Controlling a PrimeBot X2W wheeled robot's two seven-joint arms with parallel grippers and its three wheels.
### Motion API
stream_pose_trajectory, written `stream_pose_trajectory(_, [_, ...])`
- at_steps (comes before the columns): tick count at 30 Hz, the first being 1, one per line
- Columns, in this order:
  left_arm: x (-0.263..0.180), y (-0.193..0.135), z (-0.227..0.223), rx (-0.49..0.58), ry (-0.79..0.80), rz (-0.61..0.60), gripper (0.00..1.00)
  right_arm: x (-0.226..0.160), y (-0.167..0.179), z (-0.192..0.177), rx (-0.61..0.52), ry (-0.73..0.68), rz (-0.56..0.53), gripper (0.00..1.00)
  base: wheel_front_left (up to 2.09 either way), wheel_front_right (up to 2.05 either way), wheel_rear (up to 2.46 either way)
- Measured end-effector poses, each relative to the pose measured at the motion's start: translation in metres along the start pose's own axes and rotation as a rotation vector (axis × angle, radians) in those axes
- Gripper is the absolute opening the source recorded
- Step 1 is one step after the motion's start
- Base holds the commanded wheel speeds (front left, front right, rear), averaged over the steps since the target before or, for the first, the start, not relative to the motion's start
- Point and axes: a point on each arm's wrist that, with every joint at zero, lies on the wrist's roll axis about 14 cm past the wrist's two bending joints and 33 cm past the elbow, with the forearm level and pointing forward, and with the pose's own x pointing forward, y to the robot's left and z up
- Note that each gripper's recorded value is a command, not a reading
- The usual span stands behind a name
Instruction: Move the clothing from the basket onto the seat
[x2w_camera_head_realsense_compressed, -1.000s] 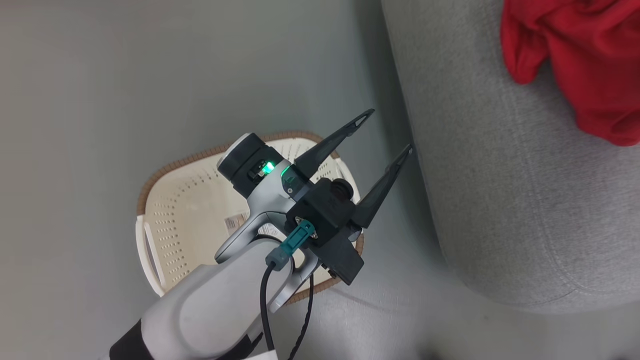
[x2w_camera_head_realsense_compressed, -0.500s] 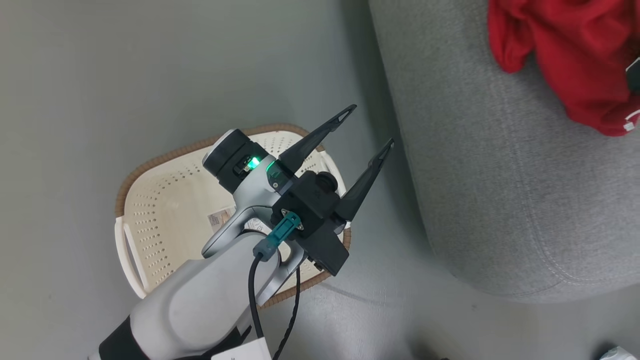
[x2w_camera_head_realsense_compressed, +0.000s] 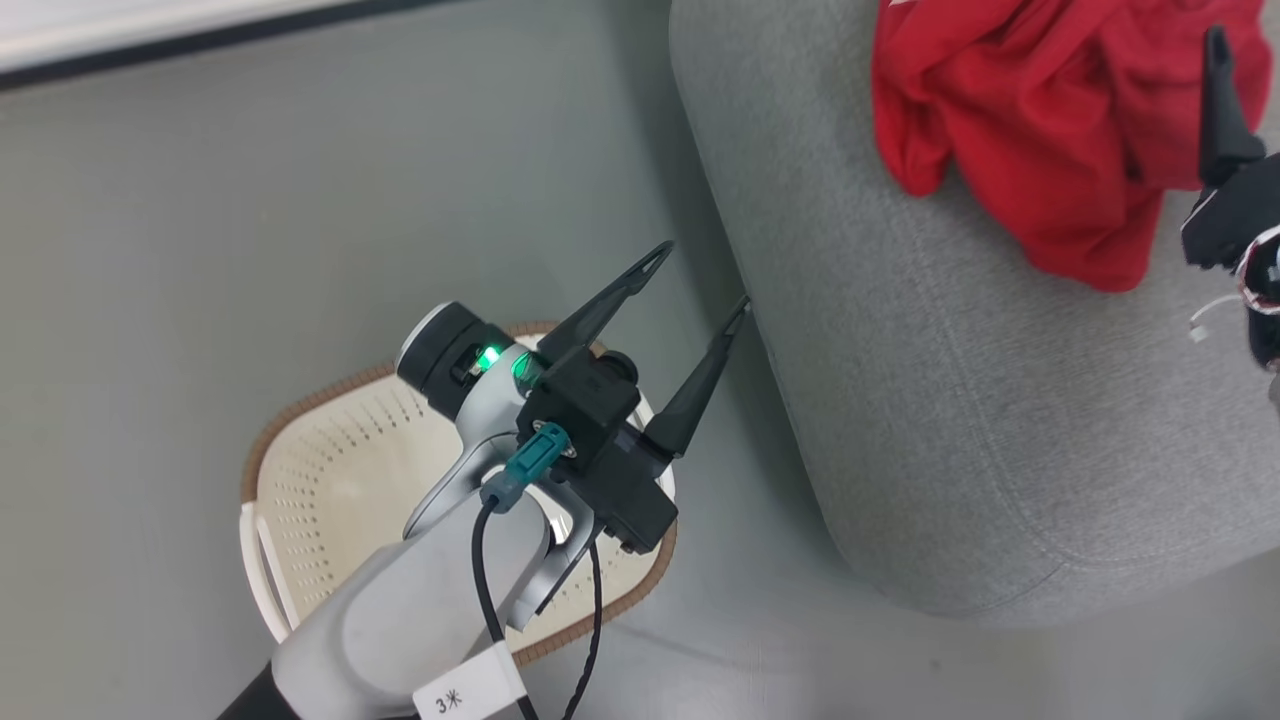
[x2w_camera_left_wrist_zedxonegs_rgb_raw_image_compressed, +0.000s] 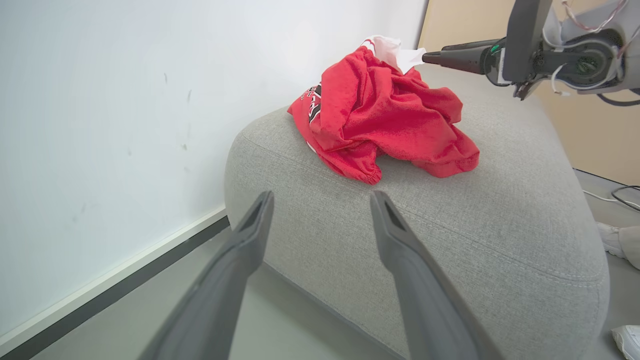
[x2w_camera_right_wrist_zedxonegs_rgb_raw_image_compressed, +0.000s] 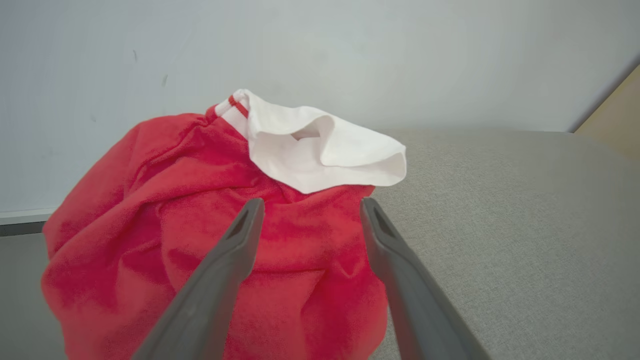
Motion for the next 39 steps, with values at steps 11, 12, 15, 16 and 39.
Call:
stream_pose_trajectory(11, [-0.024, 0.015, 0.031, -0.014, -0.023, 0.156, 1.0, -0.037, 0.015, 0.033, 0.046, -0.092, 0.048, 1.0, 0.0, 0.0, 0.0])
stream_pose_trajectory(12, [-0.028, 0.018, 0.033, -0.023, -0.025, 0.179, 1.0, -0.04, 0.019, 0.036, 0.052, -0.103, 0.057, 1.0, 0.0, 0.0, 0.0])
stream_pose_trajectory(15, [-0.043, 0.027, 0.038, -0.031, -0.02, 0.238, 1.0, -0.049, 0.031, 0.045, 0.068, -0.132, 0.088, 1.0, 0.0, 0.0, 0.0])
stream_pose_trajectory(16, [-0.049, 0.029, 0.039, -0.031, -0.02, 0.261, 1.0, -0.053, 0.035, 0.048, 0.074, -0.143, 0.098, 1.0, 0.0, 0.0, 0.0])
stream_pose_trajectory(39, [-0.232, 0.076, 0.058, -0.044, -0.073, 0.745, 1.0, -0.144, 0.16, 0.078, 0.231, -0.309, 0.386, 1.0, 0.0, 0.0, 0.0])
